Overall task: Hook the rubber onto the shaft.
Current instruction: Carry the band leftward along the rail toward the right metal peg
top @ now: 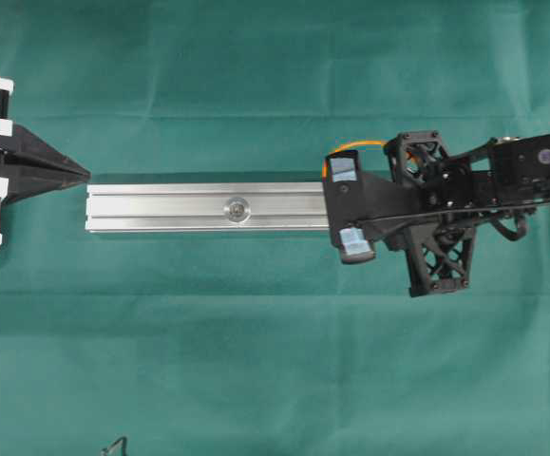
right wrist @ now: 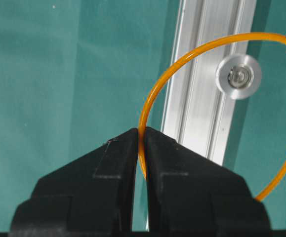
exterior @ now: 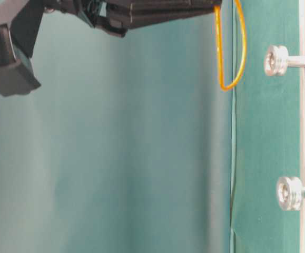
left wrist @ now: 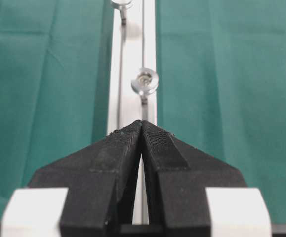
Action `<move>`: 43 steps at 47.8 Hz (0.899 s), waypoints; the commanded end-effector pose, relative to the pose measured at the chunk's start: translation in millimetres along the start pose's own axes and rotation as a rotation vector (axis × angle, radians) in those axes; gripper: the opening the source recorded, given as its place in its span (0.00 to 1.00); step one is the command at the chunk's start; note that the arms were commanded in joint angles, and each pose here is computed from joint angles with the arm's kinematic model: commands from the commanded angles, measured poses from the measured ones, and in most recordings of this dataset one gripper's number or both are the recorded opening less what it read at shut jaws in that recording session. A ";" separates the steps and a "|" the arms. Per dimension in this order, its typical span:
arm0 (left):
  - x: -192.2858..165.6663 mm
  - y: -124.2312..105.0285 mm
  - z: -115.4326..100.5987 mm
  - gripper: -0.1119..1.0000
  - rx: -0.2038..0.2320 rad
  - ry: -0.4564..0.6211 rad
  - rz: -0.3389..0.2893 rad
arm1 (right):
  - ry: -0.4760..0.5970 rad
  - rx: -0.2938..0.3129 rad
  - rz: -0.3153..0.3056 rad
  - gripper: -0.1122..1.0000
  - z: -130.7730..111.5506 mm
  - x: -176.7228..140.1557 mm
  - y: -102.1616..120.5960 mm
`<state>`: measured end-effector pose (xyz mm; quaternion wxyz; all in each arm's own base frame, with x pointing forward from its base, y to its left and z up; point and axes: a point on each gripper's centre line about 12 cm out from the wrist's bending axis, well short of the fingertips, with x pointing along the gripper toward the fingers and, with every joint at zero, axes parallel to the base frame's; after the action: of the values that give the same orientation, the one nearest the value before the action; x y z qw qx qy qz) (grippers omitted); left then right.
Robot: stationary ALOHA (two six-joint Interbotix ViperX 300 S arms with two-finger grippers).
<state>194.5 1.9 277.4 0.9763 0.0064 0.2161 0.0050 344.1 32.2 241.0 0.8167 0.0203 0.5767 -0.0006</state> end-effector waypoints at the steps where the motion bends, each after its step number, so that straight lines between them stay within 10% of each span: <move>1: -2.1 -0.1 12.2 0.10 0.000 -0.031 -0.001 | -0.042 0.000 0.002 0.17 10.9 -8.9 -0.1; 43: -2.1 -0.1 12.2 0.10 0.000 -0.031 -0.001 | -0.063 0.001 0.004 0.17 25.0 1.2 1.2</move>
<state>194.4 1.9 277.2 0.9762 0.0064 0.2168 0.0050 362.4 32.7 236.8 0.8220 0.0211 0.5691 -0.0012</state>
